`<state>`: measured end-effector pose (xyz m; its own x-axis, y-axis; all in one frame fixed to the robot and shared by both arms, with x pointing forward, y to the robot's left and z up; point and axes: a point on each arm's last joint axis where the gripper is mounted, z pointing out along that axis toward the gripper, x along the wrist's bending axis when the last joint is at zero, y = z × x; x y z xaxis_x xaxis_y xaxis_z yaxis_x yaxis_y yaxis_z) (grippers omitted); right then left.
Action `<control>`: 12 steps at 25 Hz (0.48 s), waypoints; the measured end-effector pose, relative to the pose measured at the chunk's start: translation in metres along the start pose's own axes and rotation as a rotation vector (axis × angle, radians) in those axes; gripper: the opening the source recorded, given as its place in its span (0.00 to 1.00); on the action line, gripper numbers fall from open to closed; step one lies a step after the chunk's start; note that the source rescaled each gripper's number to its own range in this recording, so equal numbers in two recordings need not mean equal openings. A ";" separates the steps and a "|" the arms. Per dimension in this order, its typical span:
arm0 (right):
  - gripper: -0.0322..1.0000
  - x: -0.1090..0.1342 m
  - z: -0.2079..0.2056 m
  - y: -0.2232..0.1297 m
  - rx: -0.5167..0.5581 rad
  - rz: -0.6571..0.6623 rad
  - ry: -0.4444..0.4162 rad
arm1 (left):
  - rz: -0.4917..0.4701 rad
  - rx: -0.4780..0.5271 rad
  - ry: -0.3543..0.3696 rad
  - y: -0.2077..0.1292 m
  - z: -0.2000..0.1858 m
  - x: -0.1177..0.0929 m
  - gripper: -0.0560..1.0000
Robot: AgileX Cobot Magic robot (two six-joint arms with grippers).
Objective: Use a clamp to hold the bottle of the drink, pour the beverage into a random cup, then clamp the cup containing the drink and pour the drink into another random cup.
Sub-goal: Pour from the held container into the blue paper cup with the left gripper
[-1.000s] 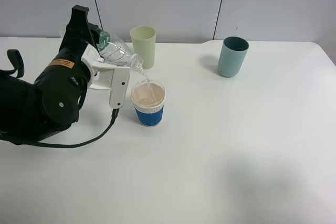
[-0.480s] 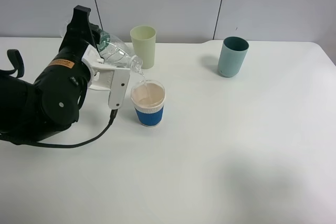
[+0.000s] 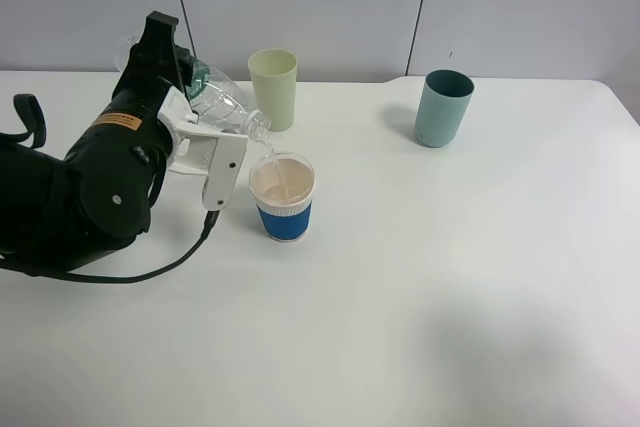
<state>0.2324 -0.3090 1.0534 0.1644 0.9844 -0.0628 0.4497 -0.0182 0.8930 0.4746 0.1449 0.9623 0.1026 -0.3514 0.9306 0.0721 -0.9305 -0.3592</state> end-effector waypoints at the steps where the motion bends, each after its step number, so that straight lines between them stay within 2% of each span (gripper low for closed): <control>1: 0.80 0.000 0.000 0.000 0.000 0.000 0.000 | 0.003 0.000 0.000 0.000 0.000 0.000 0.06; 12: 0.80 0.000 0.000 0.000 0.000 0.000 0.000 | 0.059 -0.026 0.029 0.002 0.000 0.003 0.06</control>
<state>0.2324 -0.3090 1.0534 0.1644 0.9844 -0.0628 0.4497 -0.0182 0.8930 0.4750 0.1417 0.9639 0.0766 -0.4082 0.9097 0.0413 -0.9103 -0.4120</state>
